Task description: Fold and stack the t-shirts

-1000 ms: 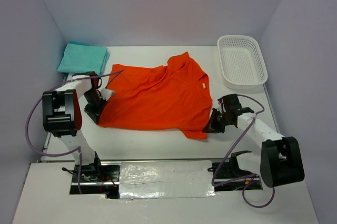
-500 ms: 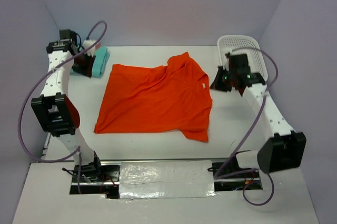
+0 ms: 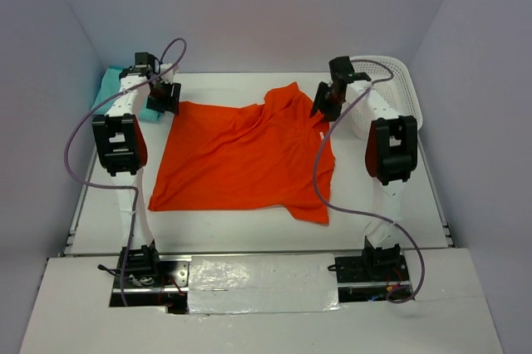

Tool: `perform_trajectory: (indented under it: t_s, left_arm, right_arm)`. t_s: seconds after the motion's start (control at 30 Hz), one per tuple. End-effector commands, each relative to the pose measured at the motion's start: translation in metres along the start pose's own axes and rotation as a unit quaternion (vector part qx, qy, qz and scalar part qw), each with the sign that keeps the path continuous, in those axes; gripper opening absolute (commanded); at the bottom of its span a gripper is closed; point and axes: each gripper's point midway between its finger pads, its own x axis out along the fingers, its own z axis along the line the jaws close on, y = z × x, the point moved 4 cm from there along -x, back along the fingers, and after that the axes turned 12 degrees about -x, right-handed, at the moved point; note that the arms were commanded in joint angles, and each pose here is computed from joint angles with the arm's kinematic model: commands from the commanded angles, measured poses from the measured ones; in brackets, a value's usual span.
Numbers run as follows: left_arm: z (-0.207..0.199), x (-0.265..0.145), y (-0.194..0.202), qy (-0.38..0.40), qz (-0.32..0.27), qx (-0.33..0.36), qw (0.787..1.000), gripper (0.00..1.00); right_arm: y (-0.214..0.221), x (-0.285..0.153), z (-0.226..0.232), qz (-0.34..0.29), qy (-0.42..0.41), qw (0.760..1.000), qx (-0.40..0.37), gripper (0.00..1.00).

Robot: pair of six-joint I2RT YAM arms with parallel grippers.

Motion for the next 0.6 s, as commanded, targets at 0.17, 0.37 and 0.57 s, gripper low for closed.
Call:
perform_trajectory:
  t_s: [0.17, 0.37, 0.57]
  left_arm:
    - [0.007, 0.028, -0.007, -0.004, -0.021, -0.036, 0.999, 0.72]
    - [0.002, 0.044, 0.005, 0.025, -0.010, -0.051, 0.998, 0.66]
    - [-0.012, 0.049, 0.010, 0.074, -0.001, -0.069, 0.995, 0.64]
  right_arm:
    - [-0.006, 0.035, 0.000, 0.006, -0.016, 0.998, 0.063, 0.60]
    - [-0.020, 0.063, -0.019, 0.012, -0.005, 0.993, 0.120, 0.60]
    - [-0.022, 0.069, -0.030, 0.003, 0.000, 0.990, 0.142, 0.60]
